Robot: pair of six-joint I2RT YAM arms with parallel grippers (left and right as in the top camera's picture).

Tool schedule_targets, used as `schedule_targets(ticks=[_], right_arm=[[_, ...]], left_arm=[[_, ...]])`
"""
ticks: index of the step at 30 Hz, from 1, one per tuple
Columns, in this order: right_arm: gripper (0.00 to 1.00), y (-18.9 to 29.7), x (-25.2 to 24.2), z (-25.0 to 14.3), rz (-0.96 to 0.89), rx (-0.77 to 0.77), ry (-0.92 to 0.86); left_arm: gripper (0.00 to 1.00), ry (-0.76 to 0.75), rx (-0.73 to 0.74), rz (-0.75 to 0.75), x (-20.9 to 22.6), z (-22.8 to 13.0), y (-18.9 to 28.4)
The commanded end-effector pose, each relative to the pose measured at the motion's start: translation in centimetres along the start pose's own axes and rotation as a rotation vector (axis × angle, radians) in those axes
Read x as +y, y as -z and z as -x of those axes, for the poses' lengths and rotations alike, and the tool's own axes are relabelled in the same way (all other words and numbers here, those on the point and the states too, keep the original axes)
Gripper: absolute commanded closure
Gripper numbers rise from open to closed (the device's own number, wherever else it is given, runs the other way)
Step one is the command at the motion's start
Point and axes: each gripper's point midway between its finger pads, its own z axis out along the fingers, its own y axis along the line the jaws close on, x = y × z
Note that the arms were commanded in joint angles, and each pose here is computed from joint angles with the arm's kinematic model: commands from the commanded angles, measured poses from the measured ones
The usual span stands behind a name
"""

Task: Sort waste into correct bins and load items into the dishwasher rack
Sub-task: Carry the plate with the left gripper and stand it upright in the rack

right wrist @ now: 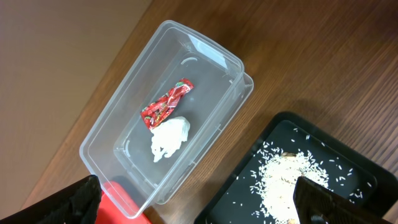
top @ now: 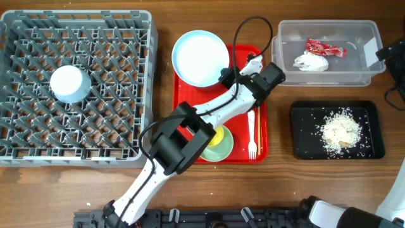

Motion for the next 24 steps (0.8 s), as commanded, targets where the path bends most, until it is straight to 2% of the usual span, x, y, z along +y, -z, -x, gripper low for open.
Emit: schedule_targets(ticks=[1, 9, 14, 18, 24], right_arm=[[0.0, -0.3, 0.0, 0.0, -0.002, 0.005, -0.008], [0.0, -0.3, 0.0, 0.0, -0.002, 0.005, -0.008], [0.0, -0.3, 0.0, 0.0, -0.002, 0.005, -0.008], [0.0, -0.3, 0.0, 0.0, -0.002, 0.005, -0.008], [0.0, -0.3, 0.0, 0.0, -0.002, 0.005, -0.008]], left_arm=[[0.96, 0.067, -0.011, 0.061, 4.4, 0.9, 0.4], [0.96, 0.318, -0.043, 0.057, 15.9, 2.1, 1.7], [0.96, 0.433, 0.011, -0.01, 19.8, 0.0, 1.2], [0.96, 0.469, 0.111, -0.158, 19.3, -2.7, -0.9], [0.96, 0.619, 0.258, -0.398, 19.5, -6.9, -3.9]])
